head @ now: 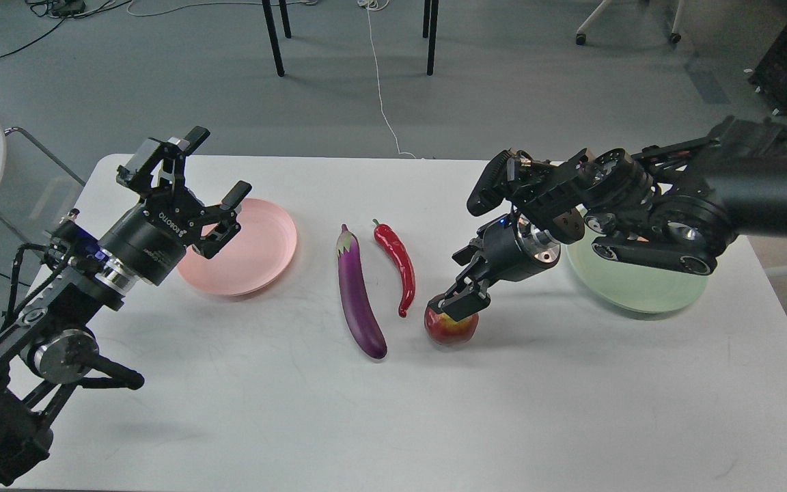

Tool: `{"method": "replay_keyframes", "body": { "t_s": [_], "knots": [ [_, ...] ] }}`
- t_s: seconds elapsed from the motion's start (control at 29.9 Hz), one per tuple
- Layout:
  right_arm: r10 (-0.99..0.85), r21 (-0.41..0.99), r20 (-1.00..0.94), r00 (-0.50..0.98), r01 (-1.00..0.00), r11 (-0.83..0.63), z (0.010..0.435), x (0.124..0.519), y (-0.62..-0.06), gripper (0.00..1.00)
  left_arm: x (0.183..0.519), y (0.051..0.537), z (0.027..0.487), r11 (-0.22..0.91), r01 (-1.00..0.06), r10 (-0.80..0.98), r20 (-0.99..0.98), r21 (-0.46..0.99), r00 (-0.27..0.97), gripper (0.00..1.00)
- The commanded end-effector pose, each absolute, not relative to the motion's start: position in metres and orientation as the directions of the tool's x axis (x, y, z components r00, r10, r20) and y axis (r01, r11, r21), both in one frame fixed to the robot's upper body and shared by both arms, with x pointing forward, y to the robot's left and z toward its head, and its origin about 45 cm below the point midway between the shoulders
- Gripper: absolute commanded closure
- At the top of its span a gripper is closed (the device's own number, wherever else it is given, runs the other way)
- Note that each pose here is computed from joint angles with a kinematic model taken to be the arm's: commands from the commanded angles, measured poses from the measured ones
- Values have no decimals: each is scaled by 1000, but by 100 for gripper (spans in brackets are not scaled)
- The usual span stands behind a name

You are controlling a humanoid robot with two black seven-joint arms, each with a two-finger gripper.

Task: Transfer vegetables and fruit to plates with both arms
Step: 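Move the right gripper down to the red apple and grasp it, then carry the apple to the green plate and release it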

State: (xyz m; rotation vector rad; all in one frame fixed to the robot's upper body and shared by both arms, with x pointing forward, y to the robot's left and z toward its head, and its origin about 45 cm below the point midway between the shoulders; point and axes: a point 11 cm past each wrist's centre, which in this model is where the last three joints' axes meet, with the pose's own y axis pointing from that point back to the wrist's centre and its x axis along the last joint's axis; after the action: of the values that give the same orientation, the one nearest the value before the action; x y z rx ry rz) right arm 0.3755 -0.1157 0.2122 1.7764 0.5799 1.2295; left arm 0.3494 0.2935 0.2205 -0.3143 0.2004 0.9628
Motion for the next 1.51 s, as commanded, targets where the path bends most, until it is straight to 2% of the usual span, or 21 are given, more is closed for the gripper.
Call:
{"method": "replay_keyframes", "body": {
  "t_s": [0.0, 0.3, 0.77, 0.9, 1.0, 1.14, 1.2, 1.24, 1.34, 1.47],
  "knots": [
    [796, 874, 474, 376, -95, -476, 205, 376, -110, 4, 349, 293, 220, 533, -829, 771, -305, -172, 559, 2],
    [822, 887, 456, 341, -93, -453, 194, 376, -96, 4, 348, 295, 220, 532, -830, 773, -305, -169, 557, 2],
    [844, 909, 411, 344, -88, -407, 174, 375, -107, 5, 348, 295, 220, 532, -830, 773, -302, -170, 557, 2],
    [852, 919, 391, 347, -87, -386, 170, 375, -114, 10, 348, 296, 221, 529, -831, 775, -302, -173, 556, 2],
    [853, 919, 390, 346, -91, -383, 171, 376, -115, 23, 348, 296, 221, 529, -831, 775, -302, -172, 556, 2],
    [855, 919, 389, 344, -86, -384, 170, 374, -114, 51, 348, 296, 221, 529, -831, 775, -302, -172, 556, 2],
    [855, 919, 392, 339, -90, -385, 173, 375, -113, 60, 348, 296, 221, 529, -831, 775, -302, -172, 556, 2],
    [854, 917, 396, 338, -94, -387, 175, 377, -113, 63, 348, 296, 221, 529, -831, 775, -302, -173, 556, 2],
    [846, 907, 421, 328, -131, -401, 192, 387, -113, 64, 348, 297, 222, 528, -831, 775, -301, -174, 555, 2],
    [774, 841, 541, 329, -239, -486, 241, 415, -119, 64, 348, 295, 223, 531, -828, 772, -301, -177, 560, 2]
  ]
}}
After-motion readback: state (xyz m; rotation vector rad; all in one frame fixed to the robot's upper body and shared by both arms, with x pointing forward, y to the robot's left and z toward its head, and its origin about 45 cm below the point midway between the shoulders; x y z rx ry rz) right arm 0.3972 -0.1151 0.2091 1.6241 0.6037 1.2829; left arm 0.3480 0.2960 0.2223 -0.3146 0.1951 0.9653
